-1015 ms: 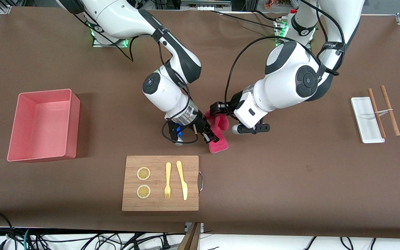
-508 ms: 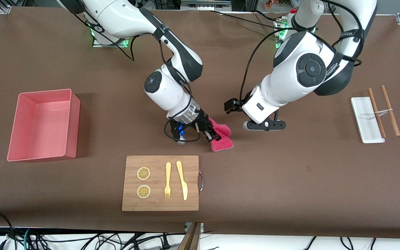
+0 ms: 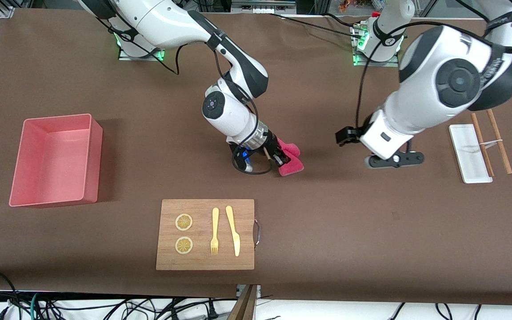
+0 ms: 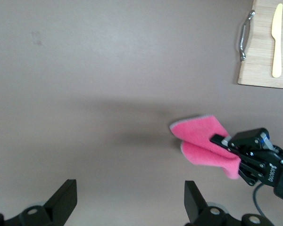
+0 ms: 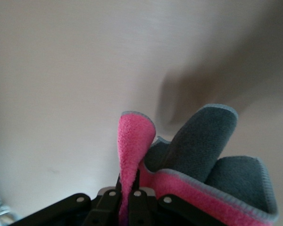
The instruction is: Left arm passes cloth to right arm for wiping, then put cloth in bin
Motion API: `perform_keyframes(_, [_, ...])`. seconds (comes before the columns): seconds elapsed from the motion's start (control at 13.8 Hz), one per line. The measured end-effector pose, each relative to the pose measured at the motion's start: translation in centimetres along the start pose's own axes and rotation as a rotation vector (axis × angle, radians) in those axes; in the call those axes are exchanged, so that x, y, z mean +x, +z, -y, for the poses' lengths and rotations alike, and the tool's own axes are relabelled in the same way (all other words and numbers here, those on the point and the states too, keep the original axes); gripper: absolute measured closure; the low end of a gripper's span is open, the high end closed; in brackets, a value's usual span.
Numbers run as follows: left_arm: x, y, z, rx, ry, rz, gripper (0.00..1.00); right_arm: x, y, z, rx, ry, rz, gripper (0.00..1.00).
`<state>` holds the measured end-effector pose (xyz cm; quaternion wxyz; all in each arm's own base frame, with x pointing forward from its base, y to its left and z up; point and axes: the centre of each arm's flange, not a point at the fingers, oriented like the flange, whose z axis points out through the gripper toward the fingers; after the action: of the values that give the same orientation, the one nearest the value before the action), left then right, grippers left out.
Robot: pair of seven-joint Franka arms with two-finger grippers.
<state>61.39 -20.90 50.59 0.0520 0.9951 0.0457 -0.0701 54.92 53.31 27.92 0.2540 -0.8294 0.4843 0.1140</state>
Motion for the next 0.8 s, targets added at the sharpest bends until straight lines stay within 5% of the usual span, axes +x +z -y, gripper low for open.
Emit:
perform_keyframes(0.36, [3.1, -1.8, 11.8, -0.008, 0.114, 0.017, 0.00, 2.7, 2.0, -3.0, -0.215, -0.078, -0.059, 0.98])
perform_keyframes(0.8, [3.9, -2.9, 17.9, 0.020, 0.172, -0.005, 0.00, 14.6, -0.2, -4.4, -0.435, -0.242, -0.117, 0.98])
